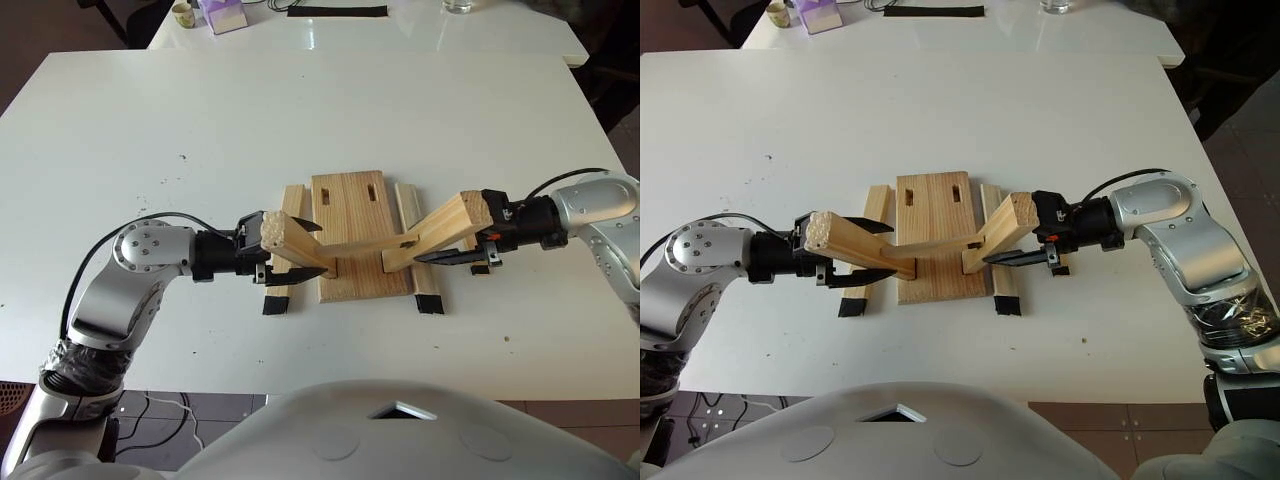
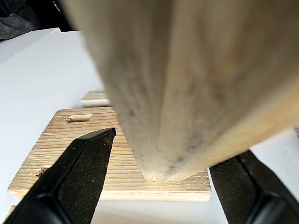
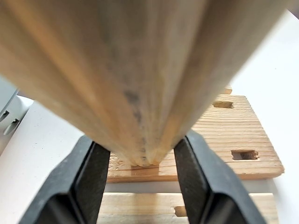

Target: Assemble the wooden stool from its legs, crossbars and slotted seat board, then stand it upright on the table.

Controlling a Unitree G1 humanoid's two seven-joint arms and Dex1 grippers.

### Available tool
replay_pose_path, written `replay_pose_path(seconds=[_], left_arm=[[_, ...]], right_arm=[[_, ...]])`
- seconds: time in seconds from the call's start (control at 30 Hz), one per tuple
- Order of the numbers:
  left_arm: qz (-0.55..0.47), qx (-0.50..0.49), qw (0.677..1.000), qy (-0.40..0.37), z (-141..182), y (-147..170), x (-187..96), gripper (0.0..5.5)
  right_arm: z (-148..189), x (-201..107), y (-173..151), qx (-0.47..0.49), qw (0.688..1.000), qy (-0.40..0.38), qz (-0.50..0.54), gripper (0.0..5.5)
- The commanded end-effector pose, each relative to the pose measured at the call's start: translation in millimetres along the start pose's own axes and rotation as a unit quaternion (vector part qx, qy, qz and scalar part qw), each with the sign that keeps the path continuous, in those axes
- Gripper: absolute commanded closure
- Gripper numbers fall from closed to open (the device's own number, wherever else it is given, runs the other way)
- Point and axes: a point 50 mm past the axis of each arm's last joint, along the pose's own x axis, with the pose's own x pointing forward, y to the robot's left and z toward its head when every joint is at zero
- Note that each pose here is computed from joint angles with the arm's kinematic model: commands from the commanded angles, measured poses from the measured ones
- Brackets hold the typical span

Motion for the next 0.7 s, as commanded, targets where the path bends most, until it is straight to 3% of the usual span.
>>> replay_pose_path(seconds=[0.03, 0.5, 0.6, 0.7], left_arm=[[-0.003, 0.02, 1.0, 0.016, -0.5, 8.6, -0.6, 2.14], [0.017, -0.043, 0.998, 0.04, -10.1, 41.9, -55.2, 2.14], [0.061, -0.049, 0.996, 0.042, -10.9, 66.0, -52.7, 2.14], [0.06, -0.048, 0.997, 0.003, 4.2, 87.2, -35.0, 2.62]], right_arm=[[-46.5, 18.7, 22.9, 0.083, 0.992, 0.083, 0.042, 3.5], [-54.7, 22.5, 28.9, 0.085, 0.992, 0.091, 0.035, 3.5], [-55.3, 23.7, 28.6, 0.081, 0.992, 0.092, 0.036, 3.5], [-56.3, 23.8, 27.4, 0.079, 0.992, 0.095, 0.036, 3.5]])
